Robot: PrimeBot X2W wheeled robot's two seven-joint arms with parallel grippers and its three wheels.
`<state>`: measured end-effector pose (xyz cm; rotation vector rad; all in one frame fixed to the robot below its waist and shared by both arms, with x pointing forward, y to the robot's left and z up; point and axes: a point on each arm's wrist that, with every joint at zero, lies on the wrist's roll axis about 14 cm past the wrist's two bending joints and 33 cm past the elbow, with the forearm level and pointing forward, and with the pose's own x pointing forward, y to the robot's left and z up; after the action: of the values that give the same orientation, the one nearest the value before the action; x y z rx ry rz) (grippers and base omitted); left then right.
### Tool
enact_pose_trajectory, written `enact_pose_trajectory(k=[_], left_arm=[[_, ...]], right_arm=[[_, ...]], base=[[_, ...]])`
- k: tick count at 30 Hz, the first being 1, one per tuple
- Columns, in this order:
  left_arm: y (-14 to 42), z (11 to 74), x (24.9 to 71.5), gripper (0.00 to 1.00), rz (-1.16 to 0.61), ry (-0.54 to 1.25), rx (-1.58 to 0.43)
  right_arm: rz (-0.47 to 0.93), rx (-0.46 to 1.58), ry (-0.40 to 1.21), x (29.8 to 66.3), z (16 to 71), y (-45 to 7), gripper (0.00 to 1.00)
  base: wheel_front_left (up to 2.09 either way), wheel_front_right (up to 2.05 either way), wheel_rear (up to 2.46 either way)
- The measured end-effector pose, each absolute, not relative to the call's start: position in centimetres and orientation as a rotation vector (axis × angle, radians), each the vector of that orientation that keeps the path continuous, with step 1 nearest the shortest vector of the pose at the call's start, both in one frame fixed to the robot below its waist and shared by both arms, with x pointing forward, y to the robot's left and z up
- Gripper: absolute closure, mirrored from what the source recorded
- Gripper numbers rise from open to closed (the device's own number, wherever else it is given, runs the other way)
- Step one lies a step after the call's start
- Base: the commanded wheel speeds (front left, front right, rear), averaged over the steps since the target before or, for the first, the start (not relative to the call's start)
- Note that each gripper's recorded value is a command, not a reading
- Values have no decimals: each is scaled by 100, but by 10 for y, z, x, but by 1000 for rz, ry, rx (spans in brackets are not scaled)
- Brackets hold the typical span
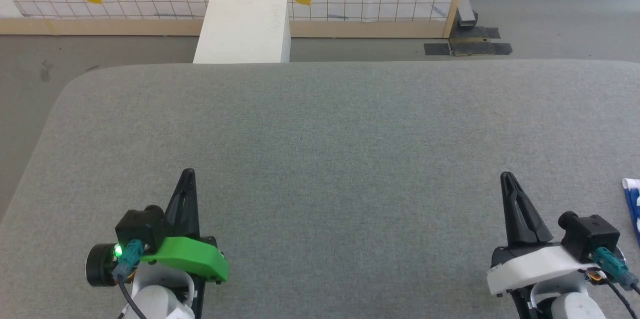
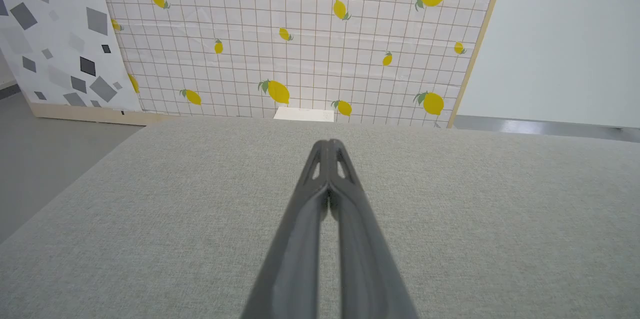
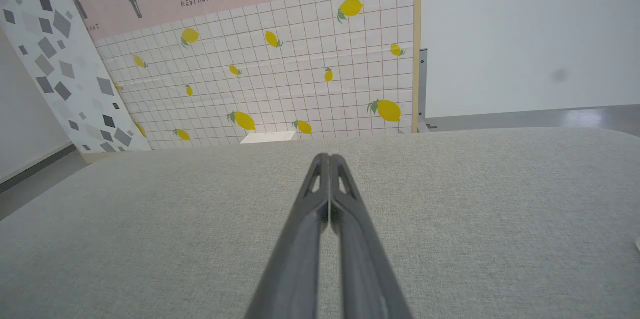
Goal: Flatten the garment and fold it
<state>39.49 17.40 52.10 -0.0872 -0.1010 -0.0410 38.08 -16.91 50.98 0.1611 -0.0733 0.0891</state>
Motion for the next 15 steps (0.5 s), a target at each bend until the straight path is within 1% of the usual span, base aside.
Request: enact_pose_trajectory(k=[15], left_arm=[[174, 522, 393, 100, -41, -87, -76]], right_arm=[[99, 135, -67, 381, 514, -167, 100]], base=[[0, 0, 0]])
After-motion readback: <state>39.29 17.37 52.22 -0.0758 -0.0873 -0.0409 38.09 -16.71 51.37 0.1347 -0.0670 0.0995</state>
